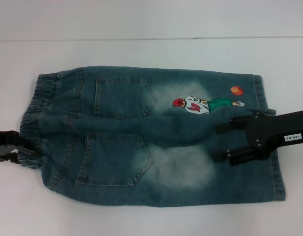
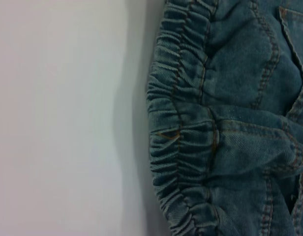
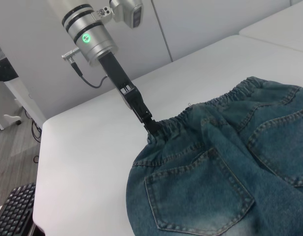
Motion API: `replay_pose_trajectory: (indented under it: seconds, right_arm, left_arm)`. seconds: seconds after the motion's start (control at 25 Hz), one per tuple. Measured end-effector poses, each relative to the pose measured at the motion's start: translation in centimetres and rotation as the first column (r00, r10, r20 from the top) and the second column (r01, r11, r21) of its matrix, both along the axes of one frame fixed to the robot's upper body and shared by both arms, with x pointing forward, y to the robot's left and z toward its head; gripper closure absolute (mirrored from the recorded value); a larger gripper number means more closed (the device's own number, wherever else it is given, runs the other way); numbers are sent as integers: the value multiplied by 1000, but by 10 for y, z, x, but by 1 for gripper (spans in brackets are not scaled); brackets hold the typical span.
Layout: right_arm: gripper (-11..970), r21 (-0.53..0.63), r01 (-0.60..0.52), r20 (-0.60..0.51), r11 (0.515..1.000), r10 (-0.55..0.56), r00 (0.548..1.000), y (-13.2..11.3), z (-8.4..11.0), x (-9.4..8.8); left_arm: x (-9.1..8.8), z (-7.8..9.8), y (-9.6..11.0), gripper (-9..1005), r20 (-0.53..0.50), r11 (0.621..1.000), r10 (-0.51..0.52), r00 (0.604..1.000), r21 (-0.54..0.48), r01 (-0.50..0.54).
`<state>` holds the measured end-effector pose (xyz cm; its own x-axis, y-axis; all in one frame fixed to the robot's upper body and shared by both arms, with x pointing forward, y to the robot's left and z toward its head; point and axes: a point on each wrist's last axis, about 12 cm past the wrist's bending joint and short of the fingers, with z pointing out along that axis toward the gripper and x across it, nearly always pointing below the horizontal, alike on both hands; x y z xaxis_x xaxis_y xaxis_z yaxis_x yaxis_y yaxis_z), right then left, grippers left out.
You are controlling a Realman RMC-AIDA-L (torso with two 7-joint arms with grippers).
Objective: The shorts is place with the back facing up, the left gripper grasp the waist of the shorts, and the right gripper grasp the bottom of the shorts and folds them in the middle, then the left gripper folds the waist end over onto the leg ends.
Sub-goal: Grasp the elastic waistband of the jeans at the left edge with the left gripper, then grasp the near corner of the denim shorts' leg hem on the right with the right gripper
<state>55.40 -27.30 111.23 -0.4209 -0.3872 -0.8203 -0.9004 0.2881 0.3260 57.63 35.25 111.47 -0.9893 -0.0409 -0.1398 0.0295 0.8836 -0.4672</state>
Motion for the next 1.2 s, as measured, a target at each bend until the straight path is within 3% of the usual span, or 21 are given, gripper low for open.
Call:
replay_pose_trajectory:
  seconds: [0.56,1.0,1.2]
  right_arm:
    - [42,-1,2,3,1000,-2,1000,0,0,1]
    - [42,-4,10,3,1000,-10,1000,-1,-1,1]
    - [42,1,31,-18,1000,-31,999,-3,3,3]
  left_arm:
    - [0,-3,1,559,41,1000,14,999,-27,-13]
    - [-1,-5,-3,930,40,1000,-7,999,-25,8]
    - [-1,-5,-4,931,40,1000,-15,999,-27,16]
